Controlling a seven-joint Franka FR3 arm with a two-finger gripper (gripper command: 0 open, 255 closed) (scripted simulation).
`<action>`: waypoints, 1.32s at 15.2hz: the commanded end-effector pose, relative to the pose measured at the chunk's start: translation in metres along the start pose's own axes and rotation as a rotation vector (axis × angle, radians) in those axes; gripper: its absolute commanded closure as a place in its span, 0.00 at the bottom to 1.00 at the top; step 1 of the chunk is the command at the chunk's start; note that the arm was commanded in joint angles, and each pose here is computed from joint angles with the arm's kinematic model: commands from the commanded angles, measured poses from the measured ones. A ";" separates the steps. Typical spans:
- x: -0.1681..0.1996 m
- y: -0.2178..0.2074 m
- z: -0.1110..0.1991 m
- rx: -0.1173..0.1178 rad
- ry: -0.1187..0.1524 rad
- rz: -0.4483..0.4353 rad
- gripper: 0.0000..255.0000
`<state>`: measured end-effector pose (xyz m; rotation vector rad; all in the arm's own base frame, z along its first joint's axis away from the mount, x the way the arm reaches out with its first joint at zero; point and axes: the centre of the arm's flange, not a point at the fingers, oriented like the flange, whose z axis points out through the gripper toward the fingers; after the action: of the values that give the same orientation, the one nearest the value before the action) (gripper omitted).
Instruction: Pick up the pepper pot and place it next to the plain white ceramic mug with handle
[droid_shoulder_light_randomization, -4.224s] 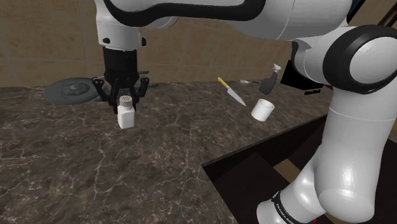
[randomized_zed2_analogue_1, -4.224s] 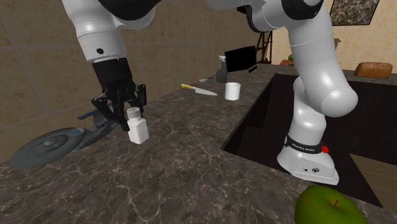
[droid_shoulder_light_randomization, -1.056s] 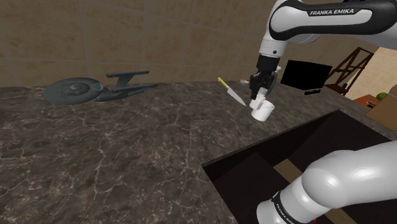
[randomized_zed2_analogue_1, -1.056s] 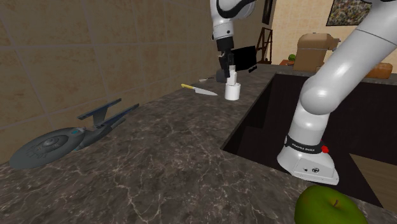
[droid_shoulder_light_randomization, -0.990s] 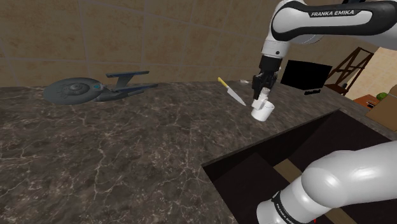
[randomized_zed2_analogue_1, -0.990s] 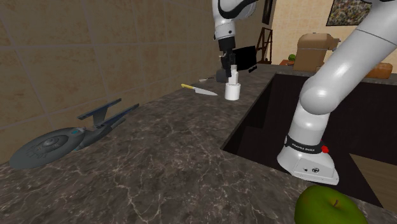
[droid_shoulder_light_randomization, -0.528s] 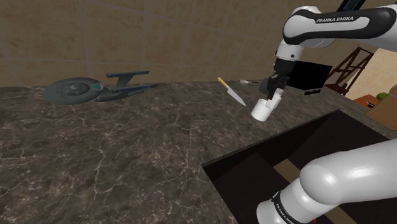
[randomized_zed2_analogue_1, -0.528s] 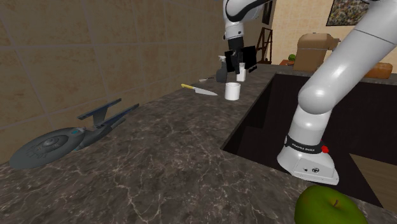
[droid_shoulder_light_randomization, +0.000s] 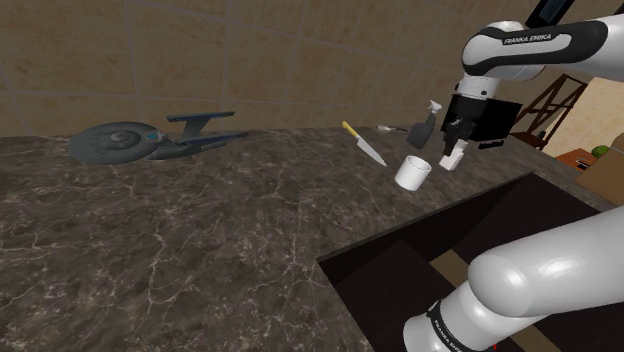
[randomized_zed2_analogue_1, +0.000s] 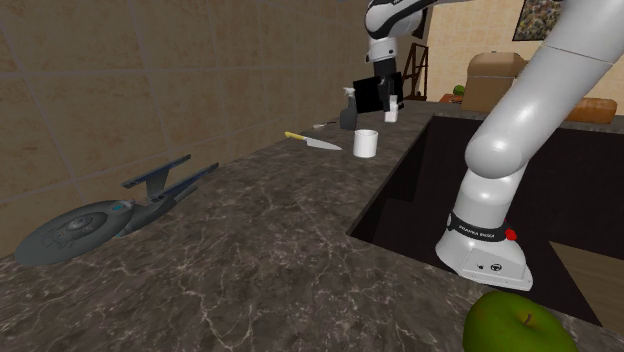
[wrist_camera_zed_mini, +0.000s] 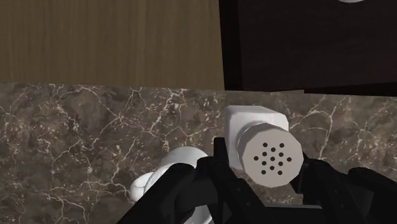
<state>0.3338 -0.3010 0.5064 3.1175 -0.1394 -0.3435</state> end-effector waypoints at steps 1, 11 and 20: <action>-0.006 0.023 0.004 0.000 0.000 -0.001 1.00; 0.005 0.022 0.055 0.000 0.000 -0.001 1.00; 0.016 0.022 0.102 0.000 0.000 -0.001 1.00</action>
<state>0.3245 -0.3243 0.4101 3.1174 -0.1372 -0.3448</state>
